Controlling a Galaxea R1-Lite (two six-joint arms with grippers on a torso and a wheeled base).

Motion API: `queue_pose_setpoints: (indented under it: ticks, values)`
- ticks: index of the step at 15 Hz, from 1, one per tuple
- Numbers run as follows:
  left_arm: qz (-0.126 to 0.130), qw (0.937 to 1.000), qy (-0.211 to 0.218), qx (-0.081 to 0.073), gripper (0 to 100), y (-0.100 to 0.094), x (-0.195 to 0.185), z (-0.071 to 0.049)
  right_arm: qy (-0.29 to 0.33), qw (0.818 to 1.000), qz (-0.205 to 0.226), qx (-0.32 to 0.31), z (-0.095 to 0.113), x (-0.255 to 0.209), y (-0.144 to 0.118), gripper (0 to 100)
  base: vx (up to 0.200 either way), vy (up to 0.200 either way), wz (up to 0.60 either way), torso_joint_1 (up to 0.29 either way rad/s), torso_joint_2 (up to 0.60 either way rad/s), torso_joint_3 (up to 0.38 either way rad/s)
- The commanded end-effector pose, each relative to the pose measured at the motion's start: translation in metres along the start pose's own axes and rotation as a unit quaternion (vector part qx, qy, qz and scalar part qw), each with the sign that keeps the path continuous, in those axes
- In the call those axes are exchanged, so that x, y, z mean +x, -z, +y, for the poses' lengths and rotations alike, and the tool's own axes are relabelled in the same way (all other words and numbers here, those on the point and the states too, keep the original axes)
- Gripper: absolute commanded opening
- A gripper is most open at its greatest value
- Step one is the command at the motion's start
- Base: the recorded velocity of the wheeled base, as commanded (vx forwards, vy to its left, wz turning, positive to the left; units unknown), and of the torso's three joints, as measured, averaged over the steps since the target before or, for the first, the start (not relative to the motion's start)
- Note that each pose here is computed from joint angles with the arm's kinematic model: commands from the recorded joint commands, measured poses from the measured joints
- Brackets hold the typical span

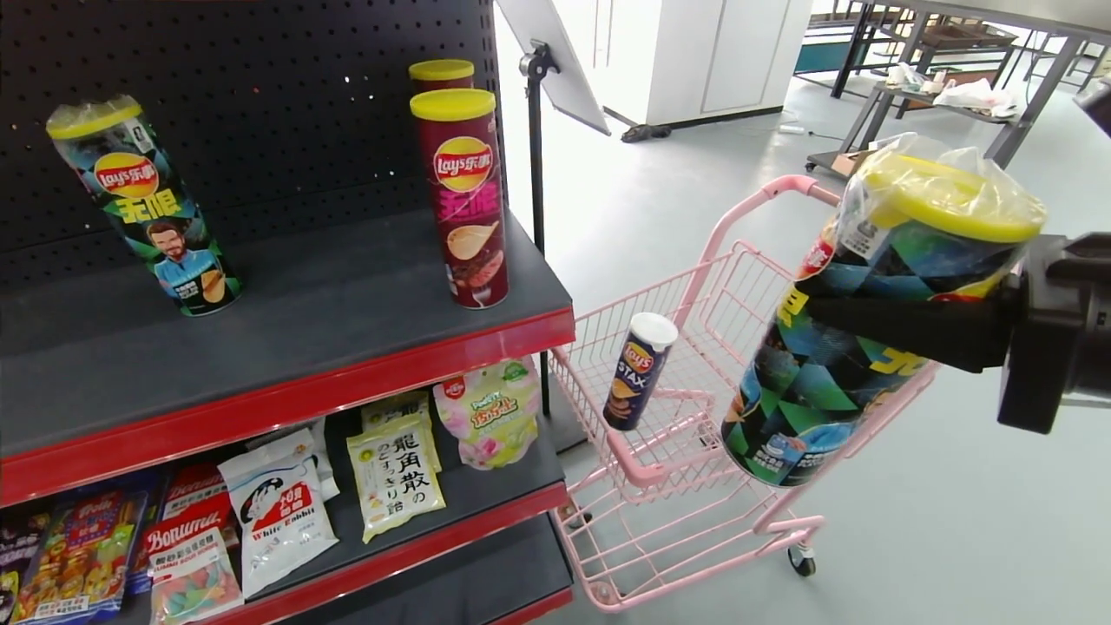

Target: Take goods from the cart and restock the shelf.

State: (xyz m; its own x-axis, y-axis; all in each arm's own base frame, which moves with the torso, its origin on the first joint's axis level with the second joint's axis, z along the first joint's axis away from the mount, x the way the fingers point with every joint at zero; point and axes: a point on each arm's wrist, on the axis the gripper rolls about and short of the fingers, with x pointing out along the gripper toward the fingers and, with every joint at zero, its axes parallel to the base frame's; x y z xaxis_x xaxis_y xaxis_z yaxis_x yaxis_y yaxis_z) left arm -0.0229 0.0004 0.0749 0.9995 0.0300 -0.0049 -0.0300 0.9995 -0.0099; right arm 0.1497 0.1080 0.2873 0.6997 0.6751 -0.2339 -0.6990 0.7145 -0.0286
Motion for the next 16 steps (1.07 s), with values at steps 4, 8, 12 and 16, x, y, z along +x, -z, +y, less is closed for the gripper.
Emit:
queue_pose_setpoints:
  ticks: [4, 8, 12, 16]
  values:
    - [0.001, 1.0000, 0.000, 0.000, 100, 0.0000, 0.0001, 0.0000, -0.001, 1.000, -0.002, -0.005, 0.0000, 0.0018, -0.0019, 0, 0.000, 0.000, 0.00, 0.213, -0.54, -0.338]
    - [0.001, 1.0000, 0.000, 0.000, 100, 0.0000, 0.0001, 0.0000, -0.003, 1.000, -0.007, -0.011, 0.0025, 0.0002, -0.0042, 0, 0.000, 0.000, 0.00, 0.156, -0.40, -0.240]
    - [0.001, 1.0000, 0.000, 0.000, 100, 0.0000, 0.0001, 0.0000, -0.003, 1.000, -0.009, -0.012, 0.0028, -0.0021, -0.0042, 0, -0.150, 0.000, 0.00, 0.071, -0.15, -0.091]
    - [0.001, 1.0000, 0.000, 0.000, 100, 0.0000, 0.0001, 0.0000, -0.001, 1.000, -0.007, -0.011, 0.0033, -0.0059, -0.0001, 0, -0.200, 0.000, 0.00, 0.005, -0.01, -0.001]
